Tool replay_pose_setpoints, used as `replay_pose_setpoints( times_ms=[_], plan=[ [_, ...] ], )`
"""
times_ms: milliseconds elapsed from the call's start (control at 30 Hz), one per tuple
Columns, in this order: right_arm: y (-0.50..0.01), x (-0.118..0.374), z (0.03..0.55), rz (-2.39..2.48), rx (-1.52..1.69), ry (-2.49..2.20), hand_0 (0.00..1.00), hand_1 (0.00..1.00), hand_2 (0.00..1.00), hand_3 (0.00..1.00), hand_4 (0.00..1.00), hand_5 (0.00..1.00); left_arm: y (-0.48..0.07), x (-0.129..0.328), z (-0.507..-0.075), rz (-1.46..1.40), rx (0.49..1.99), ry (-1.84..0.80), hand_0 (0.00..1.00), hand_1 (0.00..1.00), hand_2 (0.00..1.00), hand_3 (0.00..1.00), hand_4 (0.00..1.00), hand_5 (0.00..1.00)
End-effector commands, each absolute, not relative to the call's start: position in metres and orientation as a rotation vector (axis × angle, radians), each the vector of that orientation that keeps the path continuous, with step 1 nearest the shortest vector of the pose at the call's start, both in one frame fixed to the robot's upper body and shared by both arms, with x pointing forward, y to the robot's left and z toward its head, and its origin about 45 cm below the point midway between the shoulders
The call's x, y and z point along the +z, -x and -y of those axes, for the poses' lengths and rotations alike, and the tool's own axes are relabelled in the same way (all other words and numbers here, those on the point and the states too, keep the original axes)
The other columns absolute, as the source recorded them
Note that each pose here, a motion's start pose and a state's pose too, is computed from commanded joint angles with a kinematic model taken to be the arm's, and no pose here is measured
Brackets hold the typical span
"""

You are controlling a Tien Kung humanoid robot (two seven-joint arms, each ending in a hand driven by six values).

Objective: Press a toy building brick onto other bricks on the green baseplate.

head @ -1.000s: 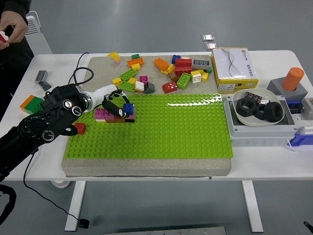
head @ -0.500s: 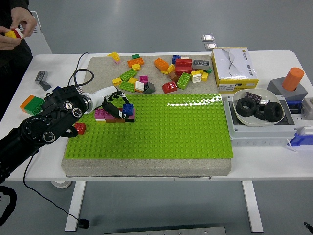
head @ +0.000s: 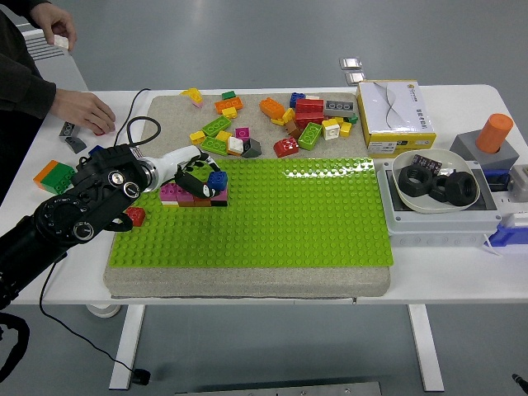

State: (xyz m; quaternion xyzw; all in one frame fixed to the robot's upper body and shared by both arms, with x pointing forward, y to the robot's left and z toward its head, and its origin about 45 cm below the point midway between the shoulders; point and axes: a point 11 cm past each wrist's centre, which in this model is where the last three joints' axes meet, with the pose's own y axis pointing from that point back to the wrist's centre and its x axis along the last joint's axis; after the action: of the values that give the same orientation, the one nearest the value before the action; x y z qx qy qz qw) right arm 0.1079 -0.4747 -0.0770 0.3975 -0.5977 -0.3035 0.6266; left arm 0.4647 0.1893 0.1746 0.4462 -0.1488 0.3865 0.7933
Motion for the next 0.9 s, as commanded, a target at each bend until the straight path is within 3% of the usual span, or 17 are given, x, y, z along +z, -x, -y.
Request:
replay_pose_setpoints(
  times_ms=[900],
  plan=[
    [-0.108, -0.0768, 0.4752, 1.372, -0.696, -0.911, 0.52, 0.59, 0.706, 0.815, 0.906, 0.998, -0.4636, 0.1728, -0.1921, 0.303, 0.813, -0.97, 0.989, 0.998, 0.998, 0.592, 0.673, 0.002]
  ],
)
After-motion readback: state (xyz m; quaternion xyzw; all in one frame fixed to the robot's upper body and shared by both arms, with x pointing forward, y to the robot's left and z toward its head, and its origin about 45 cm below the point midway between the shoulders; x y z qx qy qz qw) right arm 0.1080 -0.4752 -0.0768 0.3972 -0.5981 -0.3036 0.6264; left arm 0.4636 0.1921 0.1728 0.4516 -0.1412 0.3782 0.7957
